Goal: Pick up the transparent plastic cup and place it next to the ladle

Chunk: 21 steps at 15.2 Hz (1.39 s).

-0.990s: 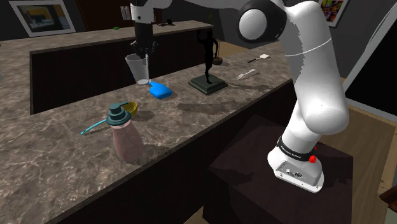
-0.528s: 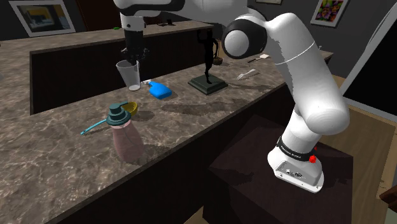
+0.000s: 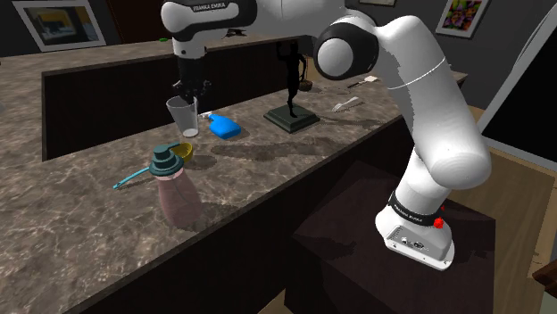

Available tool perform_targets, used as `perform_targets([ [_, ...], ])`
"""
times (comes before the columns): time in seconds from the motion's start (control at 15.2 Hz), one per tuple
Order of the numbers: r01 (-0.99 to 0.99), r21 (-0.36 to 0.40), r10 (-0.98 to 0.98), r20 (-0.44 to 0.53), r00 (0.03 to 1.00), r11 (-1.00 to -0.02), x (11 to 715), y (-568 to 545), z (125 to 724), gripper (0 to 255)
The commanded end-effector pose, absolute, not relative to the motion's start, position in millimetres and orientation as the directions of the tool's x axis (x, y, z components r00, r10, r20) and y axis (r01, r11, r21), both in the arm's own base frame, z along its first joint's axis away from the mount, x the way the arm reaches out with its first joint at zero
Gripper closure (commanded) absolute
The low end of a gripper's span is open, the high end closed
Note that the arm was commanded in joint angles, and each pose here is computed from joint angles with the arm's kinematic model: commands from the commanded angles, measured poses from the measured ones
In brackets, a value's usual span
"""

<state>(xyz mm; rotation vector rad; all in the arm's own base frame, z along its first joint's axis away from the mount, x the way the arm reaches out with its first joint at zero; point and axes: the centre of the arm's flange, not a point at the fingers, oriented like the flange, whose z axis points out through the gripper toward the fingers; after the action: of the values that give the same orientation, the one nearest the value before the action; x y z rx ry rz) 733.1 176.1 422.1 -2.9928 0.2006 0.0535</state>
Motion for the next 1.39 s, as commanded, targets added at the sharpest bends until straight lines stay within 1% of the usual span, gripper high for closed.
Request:
perform_targets([
  [0.0,-0.135,-0.139,-0.13,-0.044,0.99,-0.981,732.8,175.8,411.9,255],
  [0.46,-0.135,-0.139,-0.13,-0.044,0.99,-0.981,732.8,175.8,372.6,255],
  [0.99,-0.135,-0.139,-0.13,-0.044,0.99,-0.981,732.8,175.8,372.6,255],
  [1.06,-0.135,-0.139,-0.13,-0.044,0.99,-0.981,732.8,175.8,372.6,0],
  [1.32,-0.135,-0.139,-0.13,-0.044,0.99,-0.981,732.8,175.8,372.5,0],
])
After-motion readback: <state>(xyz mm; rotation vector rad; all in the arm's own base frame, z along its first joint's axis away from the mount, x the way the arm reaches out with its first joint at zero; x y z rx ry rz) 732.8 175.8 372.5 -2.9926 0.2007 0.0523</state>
